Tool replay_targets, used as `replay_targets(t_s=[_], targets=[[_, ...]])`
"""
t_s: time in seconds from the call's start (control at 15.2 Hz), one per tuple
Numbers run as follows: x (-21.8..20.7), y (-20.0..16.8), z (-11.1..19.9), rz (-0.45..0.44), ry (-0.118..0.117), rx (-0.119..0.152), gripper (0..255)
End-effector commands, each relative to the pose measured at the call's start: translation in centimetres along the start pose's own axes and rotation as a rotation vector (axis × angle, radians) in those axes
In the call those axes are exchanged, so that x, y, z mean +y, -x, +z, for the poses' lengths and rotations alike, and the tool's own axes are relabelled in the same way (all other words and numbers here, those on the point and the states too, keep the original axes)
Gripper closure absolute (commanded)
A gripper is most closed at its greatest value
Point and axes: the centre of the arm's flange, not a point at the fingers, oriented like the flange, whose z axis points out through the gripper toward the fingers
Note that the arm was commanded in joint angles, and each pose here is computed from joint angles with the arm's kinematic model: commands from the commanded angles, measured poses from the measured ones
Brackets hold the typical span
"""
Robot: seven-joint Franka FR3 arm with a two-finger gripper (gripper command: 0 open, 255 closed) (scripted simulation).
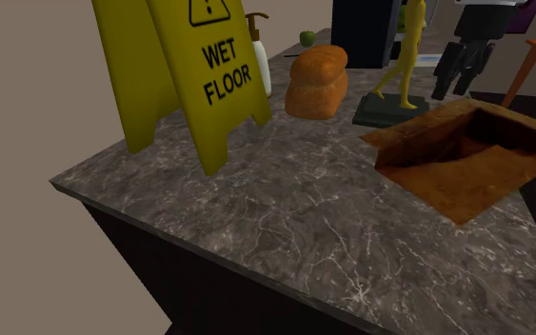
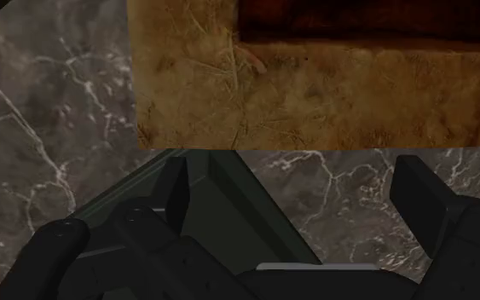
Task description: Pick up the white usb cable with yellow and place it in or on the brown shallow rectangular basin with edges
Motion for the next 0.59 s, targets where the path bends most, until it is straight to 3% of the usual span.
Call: replay_targets(t_s=[0.0, 0.53], targets=[[0.0, 0.0, 0.0, 0.0, 0.0, 0.0, 0], [-9.6, -5.1, 2.2, -0.104, 0.028, -0.019, 0]])
